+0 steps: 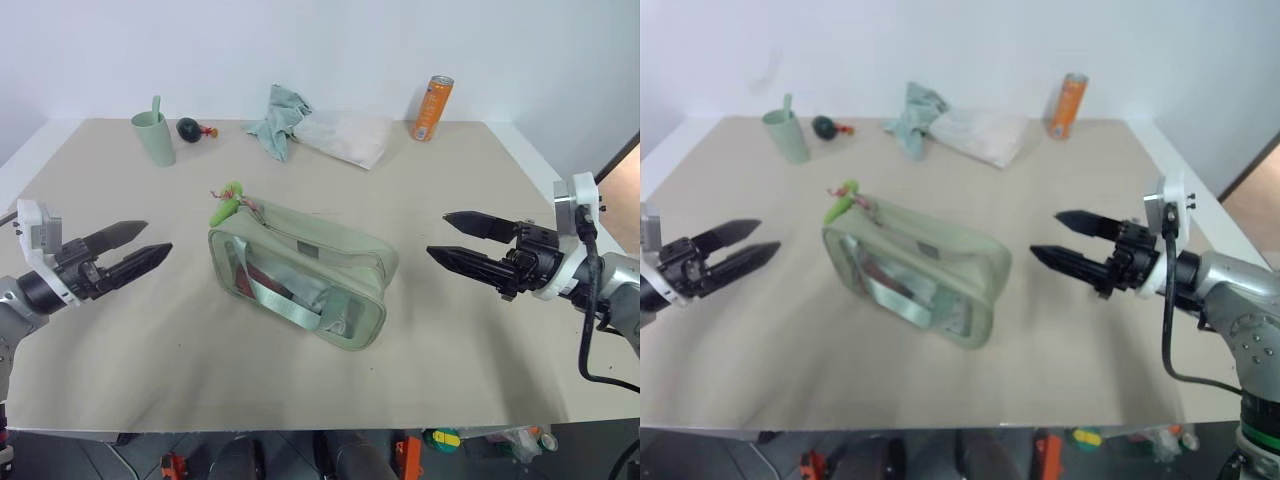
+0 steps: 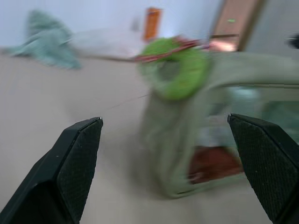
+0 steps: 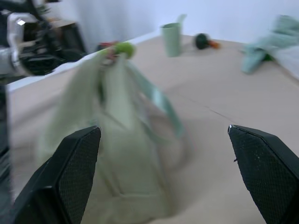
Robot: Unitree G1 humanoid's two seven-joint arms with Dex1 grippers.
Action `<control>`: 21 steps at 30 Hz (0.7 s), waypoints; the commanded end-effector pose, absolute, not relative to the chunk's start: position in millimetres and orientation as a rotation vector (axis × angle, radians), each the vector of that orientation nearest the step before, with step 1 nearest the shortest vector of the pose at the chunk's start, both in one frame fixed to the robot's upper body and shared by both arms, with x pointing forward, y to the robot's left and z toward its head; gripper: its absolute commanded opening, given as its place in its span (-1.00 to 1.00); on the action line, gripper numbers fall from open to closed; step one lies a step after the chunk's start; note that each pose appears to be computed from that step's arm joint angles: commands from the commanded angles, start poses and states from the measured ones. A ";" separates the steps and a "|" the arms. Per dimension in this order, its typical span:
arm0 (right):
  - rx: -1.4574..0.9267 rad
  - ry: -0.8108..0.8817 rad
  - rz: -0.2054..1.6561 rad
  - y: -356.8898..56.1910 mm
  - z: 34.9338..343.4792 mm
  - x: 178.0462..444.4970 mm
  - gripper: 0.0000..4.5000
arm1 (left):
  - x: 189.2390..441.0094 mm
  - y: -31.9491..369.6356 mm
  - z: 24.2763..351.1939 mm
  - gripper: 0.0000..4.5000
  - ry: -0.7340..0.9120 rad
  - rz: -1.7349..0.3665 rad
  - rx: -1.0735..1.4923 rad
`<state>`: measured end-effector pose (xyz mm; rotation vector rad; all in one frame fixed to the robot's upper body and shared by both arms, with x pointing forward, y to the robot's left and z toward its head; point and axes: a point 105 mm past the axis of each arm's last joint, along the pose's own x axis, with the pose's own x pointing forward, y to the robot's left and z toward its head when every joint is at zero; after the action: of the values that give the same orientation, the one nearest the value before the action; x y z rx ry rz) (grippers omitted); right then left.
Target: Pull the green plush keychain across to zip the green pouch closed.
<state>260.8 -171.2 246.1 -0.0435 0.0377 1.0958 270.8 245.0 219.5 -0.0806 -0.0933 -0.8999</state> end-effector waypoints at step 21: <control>-0.428 0.098 1.420 -96.6 215.7 240.0 1.00 | 228.5 201.6 240.2 0.97 -0.171 -1.178 -0.004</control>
<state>238.1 -99.4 208.1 -0.3996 0.1520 1.4211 231.6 204.2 236.0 -0.0320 -0.1401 -1.1807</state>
